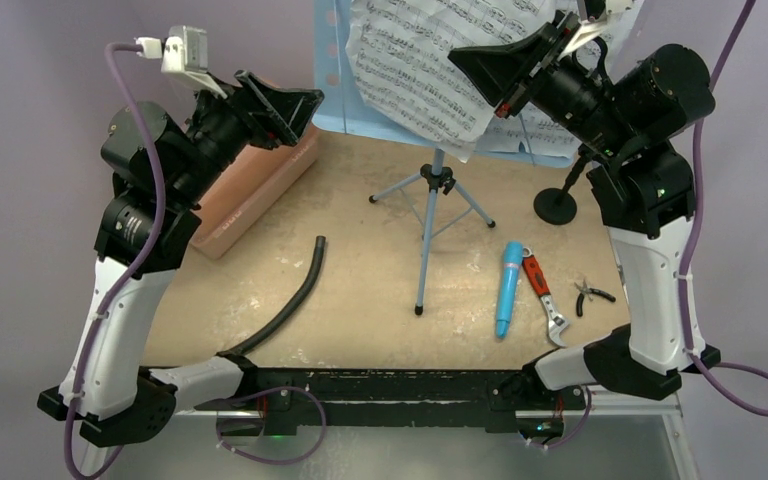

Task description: Set up the instrument practice props

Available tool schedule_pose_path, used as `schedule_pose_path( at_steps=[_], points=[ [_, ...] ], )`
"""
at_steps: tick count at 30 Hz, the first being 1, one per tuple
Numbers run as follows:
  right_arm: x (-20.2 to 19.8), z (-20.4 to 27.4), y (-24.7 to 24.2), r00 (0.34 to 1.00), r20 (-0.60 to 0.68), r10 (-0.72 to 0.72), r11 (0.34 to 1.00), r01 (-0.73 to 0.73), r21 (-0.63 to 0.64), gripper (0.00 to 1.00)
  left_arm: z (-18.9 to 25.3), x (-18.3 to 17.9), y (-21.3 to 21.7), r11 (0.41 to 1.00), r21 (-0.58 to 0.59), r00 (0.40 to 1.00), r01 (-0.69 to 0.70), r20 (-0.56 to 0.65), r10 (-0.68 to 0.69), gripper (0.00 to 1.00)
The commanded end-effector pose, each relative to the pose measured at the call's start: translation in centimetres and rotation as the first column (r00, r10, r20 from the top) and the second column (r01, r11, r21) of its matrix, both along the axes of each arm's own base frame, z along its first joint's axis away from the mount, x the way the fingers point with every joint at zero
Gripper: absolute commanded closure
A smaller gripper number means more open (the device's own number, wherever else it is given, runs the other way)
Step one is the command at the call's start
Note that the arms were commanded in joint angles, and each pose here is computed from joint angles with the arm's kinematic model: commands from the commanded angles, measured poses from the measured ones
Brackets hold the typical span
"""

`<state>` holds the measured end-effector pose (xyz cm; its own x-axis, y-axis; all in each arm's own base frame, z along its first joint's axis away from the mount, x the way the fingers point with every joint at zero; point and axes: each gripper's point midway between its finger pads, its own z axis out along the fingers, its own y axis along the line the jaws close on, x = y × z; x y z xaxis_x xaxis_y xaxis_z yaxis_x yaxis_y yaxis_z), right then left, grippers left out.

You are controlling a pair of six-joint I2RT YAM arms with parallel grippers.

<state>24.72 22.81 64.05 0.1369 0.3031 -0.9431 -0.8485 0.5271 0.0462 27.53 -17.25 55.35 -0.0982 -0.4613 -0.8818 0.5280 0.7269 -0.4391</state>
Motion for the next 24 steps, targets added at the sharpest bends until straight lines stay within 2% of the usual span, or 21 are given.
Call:
schedule_pose_path(
  at_steps=[1,12,24],
  points=[
    [-0.7,1.6,-1.0,0.999,0.036,-0.040,0.999,0.039,0.023,1.00,3.4,-0.4,-1.2,0.995,-0.060,0.994,0.078,0.077,-0.074,0.29],
    [0.5,1.4,-1.6,0.995,-0.001,-0.104,0.994,0.104,0.026,1.00,5.7,1.6,-2.5,0.986,-0.136,0.994,0.100,0.068,-0.091,0.39],
    [1.4,1.4,-2.2,0.988,-0.029,-0.153,0.987,0.154,0.044,1.00,5.9,3.8,-3.6,0.978,-0.179,0.994,0.105,0.043,-0.099,0.49]
  ],
)
